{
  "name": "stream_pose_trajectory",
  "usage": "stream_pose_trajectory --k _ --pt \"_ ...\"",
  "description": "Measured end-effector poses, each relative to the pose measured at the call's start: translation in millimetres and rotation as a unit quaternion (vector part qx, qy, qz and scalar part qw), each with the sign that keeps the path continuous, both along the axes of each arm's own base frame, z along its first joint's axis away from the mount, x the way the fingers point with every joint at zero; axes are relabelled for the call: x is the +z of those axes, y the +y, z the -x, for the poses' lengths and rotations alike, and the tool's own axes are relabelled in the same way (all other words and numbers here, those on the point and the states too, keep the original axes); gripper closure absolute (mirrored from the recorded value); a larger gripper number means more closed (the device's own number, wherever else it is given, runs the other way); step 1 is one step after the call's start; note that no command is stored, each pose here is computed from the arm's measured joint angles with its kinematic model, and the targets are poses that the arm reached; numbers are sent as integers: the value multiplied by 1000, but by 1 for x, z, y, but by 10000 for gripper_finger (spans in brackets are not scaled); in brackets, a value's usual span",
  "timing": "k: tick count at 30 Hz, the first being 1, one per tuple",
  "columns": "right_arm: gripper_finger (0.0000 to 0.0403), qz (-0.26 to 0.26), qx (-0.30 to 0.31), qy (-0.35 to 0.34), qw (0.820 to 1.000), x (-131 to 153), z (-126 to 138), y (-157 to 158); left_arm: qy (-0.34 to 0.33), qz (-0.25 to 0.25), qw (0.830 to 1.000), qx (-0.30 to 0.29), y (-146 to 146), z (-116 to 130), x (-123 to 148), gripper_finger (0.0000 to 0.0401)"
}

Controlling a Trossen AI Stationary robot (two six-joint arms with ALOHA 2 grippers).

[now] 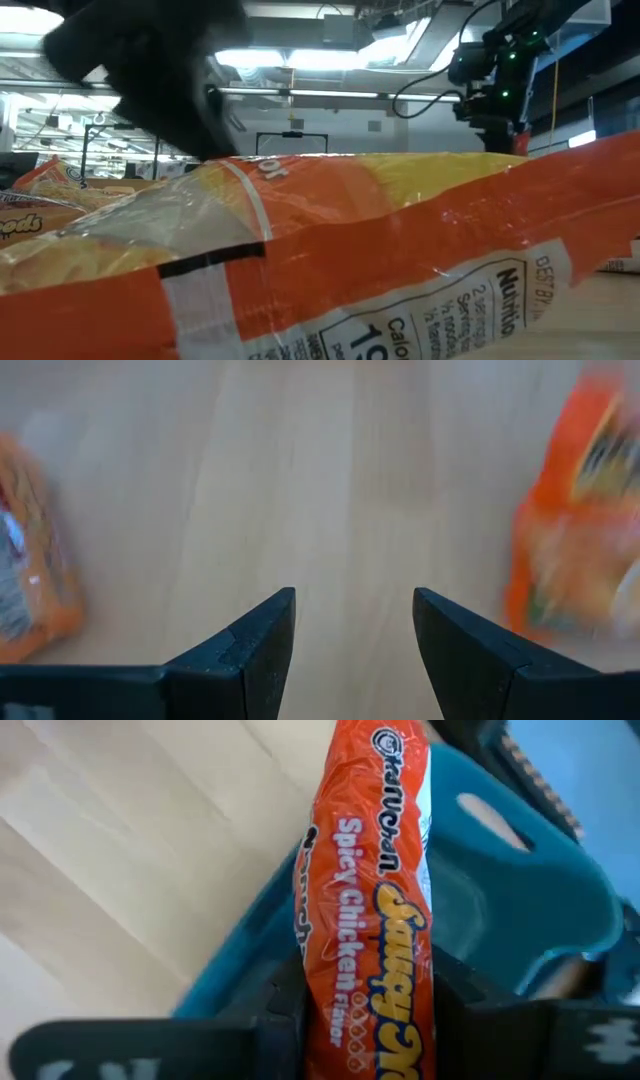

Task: Sort Maruchan noodles
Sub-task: Put the red noodle pack into the blue bin

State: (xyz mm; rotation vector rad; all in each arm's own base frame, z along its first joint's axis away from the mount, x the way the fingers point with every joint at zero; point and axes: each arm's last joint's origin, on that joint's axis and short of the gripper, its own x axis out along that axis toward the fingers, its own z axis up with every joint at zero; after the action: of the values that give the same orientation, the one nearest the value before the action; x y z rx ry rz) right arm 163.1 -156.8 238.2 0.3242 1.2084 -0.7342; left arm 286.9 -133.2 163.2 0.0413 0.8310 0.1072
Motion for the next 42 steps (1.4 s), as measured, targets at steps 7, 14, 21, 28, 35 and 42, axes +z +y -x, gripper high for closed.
stream_pose_trajectory --k 7,14,21,28,35,42 --pt "302 12 15 -54 998 2 -10 -6 90 -62 994 8 20 12 -5 203" --pt "302 -12 3 23 1000 9 1 0 112 -53 992 11 30 14 0 203" --pt "302 -128 -48 10 991 -1 8 14 93 -42 995 10 29 12 3 203" --pt "302 -148 -80 -87 982 -4 -2 9 81 -30 996 7 28 10 4 203" --pt "302 -119 -67 -127 982 -1 -9 3 80 -28 996 8 28 10 4 203" --pt "302 -2 96 -60 994 1 -11 -4 79 -28 996 8 28 10 4 203"
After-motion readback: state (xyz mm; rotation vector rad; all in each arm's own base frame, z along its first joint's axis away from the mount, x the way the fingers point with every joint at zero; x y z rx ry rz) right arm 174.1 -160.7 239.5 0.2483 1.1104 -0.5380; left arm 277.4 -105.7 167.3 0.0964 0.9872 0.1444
